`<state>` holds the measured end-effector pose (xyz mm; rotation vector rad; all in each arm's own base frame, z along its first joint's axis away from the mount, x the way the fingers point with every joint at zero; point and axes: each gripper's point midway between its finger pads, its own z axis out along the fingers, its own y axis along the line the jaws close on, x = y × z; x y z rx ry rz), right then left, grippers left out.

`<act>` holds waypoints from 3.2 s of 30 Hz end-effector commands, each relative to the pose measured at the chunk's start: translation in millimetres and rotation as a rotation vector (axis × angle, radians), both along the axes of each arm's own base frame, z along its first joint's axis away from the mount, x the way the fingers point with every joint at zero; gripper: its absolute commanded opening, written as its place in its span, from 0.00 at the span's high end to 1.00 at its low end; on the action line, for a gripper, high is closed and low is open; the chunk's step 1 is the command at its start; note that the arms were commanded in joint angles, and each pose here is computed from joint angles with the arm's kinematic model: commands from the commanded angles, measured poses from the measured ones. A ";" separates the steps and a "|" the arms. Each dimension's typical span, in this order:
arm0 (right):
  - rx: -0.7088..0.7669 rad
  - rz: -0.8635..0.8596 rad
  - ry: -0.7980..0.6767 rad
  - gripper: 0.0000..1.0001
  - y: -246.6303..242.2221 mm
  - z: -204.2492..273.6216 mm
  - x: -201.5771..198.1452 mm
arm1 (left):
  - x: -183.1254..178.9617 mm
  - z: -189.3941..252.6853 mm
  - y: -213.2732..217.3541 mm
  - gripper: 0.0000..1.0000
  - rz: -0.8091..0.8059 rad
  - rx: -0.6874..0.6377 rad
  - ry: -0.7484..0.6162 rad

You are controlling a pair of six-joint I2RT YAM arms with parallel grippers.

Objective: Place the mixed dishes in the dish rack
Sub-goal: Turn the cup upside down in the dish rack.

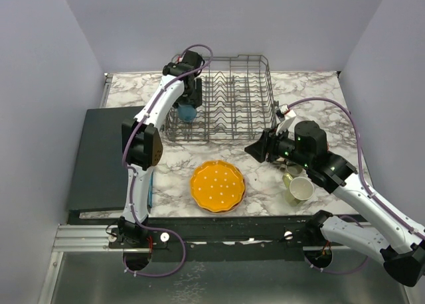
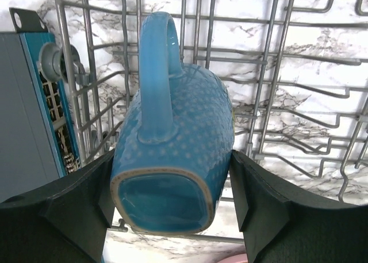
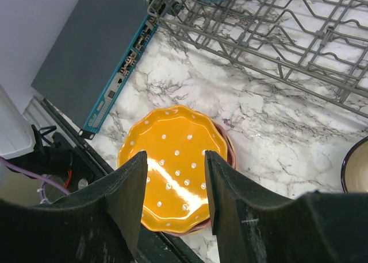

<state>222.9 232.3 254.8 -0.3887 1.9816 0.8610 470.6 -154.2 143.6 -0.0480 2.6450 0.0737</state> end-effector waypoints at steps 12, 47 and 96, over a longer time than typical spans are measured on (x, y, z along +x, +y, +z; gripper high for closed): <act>0.017 0.053 0.024 0.50 8.5 -2.7 -7.9 | 56.7 21.2 7.6 1.00 0.036 0.036 -0.147; -0.008 0.110 0.095 0.50 37.3 -22.2 12.3 | 134.8 10.4 27.9 0.99 0.069 -0.044 -0.334; -0.023 0.121 0.116 0.50 48.6 -40.2 24.2 | 163.2 15.4 17.3 0.87 0.048 -0.135 -0.430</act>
